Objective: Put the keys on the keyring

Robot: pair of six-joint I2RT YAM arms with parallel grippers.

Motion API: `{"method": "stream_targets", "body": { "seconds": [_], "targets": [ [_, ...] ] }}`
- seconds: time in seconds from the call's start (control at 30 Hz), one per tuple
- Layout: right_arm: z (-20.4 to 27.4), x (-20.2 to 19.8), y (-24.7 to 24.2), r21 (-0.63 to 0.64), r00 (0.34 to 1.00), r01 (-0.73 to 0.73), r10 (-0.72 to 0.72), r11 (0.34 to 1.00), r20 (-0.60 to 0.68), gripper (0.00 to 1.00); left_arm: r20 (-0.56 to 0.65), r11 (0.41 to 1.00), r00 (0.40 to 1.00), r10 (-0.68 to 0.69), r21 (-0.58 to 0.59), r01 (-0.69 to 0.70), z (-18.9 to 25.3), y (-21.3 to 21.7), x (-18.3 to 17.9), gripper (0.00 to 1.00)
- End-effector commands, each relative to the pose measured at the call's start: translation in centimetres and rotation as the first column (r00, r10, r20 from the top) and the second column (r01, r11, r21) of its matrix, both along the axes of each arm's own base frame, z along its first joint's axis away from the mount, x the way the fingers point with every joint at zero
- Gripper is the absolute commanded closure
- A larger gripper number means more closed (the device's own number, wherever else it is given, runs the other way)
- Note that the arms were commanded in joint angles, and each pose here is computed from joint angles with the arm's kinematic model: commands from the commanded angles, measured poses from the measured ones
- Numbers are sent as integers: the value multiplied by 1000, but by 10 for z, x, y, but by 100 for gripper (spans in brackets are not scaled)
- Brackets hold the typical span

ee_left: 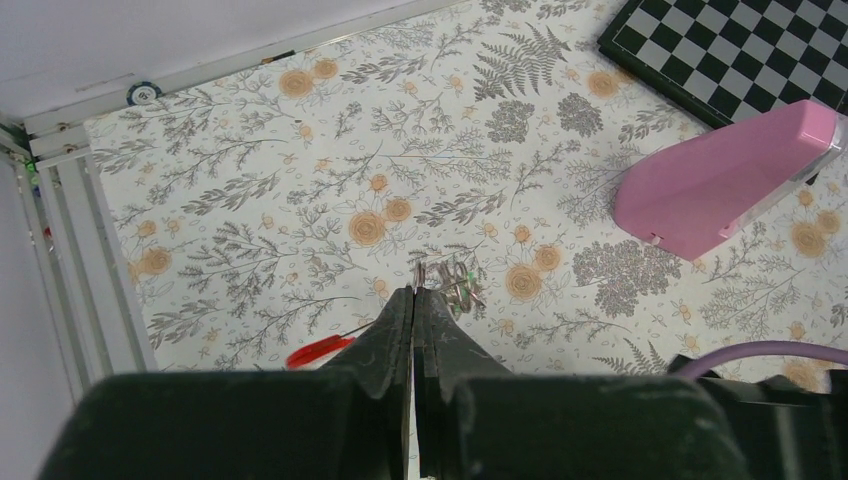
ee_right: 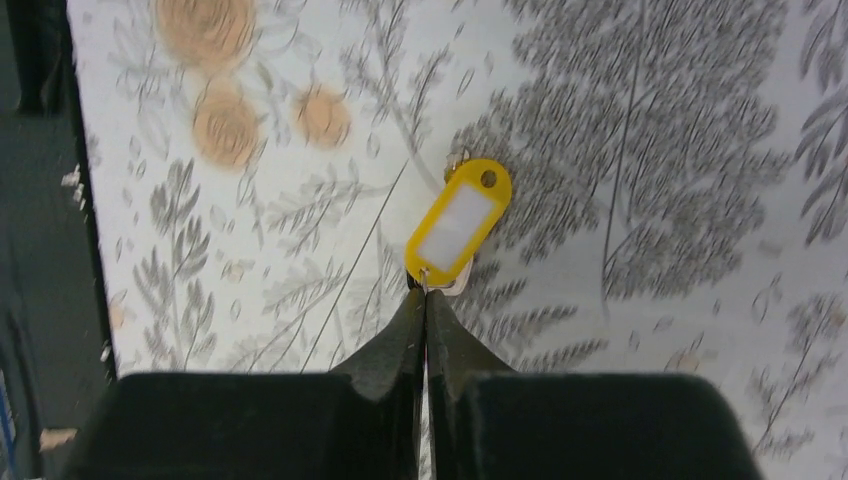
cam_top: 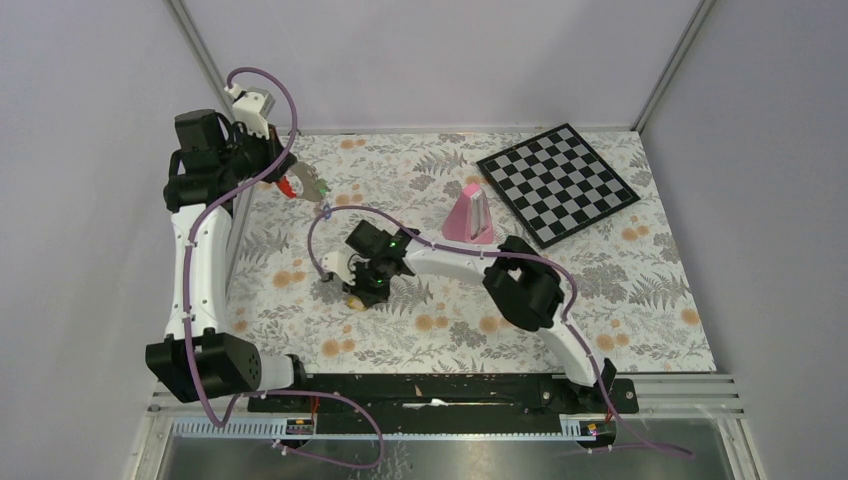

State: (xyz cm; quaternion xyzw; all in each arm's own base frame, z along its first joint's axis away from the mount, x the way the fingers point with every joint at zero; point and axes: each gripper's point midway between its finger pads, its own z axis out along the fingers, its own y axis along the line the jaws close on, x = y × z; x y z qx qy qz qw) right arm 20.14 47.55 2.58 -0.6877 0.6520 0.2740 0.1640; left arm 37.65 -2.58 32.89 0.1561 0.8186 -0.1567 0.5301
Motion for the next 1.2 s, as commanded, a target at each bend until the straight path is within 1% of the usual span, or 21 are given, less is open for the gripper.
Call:
{"method": "stream_targets", "body": {
  "seconds": [0.0,0.17,0.33,0.43,0.53,0.63,0.73,0.8,0.9,1.0,1.07,1.17],
  "targets": [
    [51,-3,-14,89,995,-17,8,996,96,100,60,996,994,-94,16,93,14,-17,2,100],
    [72,-2,-49,116,994,34,-46,993,98,100,31,984,984,-175,23,174,0,-45,-2,100],
    [74,-3,-88,113,992,62,-74,992,107,100,24,966,966,-258,20,257,-12,-72,-7,100],
    [86,-1,-107,148,990,86,-101,985,97,100,18,935,935,-355,22,354,-19,-100,-18,100],
    [110,8,-127,214,985,116,-140,970,99,100,16,895,895,-445,18,445,-28,-119,-28,100],
    [137,14,-147,289,980,129,-167,949,109,100,35,838,837,-546,22,545,-33,-139,-41,100],
    [160,10,-163,345,978,109,-163,932,133,100,76,780,777,-625,56,623,-35,-160,-56,100],
    [174,9,-170,377,977,121,-177,918,119,100,108,742,734,-670,84,665,-34,-176,-65,100],
    [196,13,-179,426,971,159,-219,891,96,100,143,708,694,-706,102,699,-29,-192,-73,100],
    [213,16,-184,448,966,190,-247,874,71,100,169,675,658,-734,83,733,-23,-205,-80,100],
    [225,16,-185,464,966,210,-256,861,39,100,181,655,635,-751,82,751,-22,-214,-85,100],
    [242,19,-186,490,960,255,-279,833,-27,100,200,626,599,-776,120,771,-24,-226,-93,100]
  ]
}}
